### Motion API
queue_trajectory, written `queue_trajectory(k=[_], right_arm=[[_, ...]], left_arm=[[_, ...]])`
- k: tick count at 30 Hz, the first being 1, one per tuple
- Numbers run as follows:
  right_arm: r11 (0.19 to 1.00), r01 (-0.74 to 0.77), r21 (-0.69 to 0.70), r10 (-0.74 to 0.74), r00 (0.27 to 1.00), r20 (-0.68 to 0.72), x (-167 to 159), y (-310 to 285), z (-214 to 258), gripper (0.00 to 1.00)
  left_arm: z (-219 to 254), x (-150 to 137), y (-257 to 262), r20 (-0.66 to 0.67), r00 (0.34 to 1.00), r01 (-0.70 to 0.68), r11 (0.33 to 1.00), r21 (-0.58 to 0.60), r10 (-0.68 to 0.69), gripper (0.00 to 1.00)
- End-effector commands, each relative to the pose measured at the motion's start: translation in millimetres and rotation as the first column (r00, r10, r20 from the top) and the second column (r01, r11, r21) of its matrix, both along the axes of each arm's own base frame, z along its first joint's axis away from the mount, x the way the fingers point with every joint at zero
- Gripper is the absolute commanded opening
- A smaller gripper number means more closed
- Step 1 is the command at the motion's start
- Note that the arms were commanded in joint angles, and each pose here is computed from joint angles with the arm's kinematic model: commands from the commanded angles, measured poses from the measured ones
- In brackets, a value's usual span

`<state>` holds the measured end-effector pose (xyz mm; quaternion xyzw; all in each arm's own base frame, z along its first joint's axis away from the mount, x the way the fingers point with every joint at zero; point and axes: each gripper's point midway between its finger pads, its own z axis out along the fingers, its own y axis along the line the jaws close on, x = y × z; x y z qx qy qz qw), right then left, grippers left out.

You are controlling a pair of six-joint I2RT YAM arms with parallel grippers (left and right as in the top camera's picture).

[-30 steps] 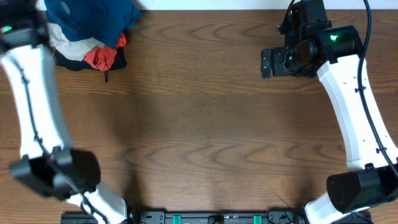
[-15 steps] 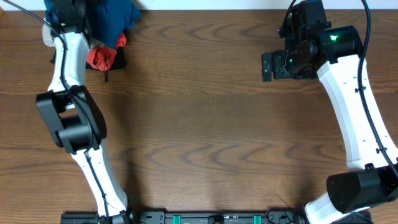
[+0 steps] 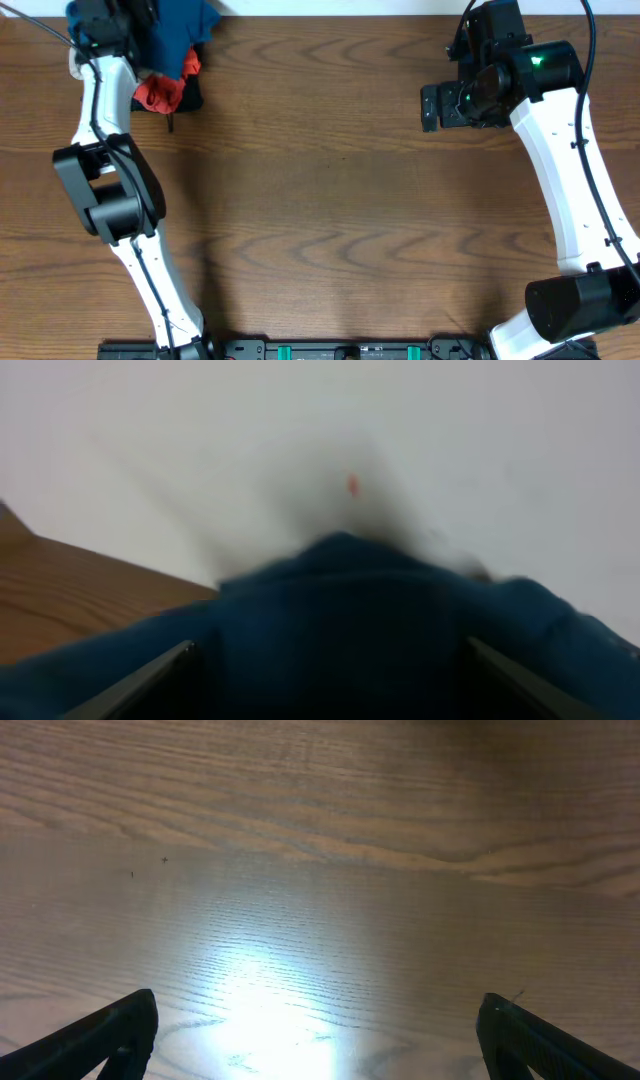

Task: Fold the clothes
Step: 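Lower the shirt onto the clothes pile and press it down with the left gripper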

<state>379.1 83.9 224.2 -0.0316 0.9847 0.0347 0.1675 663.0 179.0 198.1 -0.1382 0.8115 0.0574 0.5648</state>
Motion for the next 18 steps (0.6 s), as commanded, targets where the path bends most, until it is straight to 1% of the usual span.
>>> queue_trajectory(k=[1,4,5,8,12,18], right_arm=[[1.0,-0.014,-0.01,0.014,1.0,0.003,0,1,0,0.99],[1.0,-0.014,-0.01,0.014,1.0,0.003,0,1,0,0.99],[1.0,-0.014,-0.01,0.014,1.0,0.003,0,1,0,0.99],[1.0,-0.014,-0.01,0.014,1.0,0.003,0,1,0,0.99],[1.0,-0.015,-0.01,0.015,1.0,0.004,0,2,0,0.99],[1.0,-0.015,-0.01,0.015,1.0,0.002,0,2,0,0.99]], left_arm=[[77,-20,28,0.133,0.988,-0.082,0.995,0.055,0.074,0.8],[129,-28,18,0.231,0.971,-0.079,0.994,0.076,0.059,0.81],[139,-31,16,0.247,0.967,-0.077,0.994,0.08,0.055,0.85],[147,-33,12,0.256,0.965,-0.074,0.994,0.082,0.05,0.86],[115,-30,13,0.17,0.984,-0.068,0.996,0.06,0.057,0.87],[19,-22,12,-0.034,0.998,-0.043,0.999,0.007,0.044,0.89]])
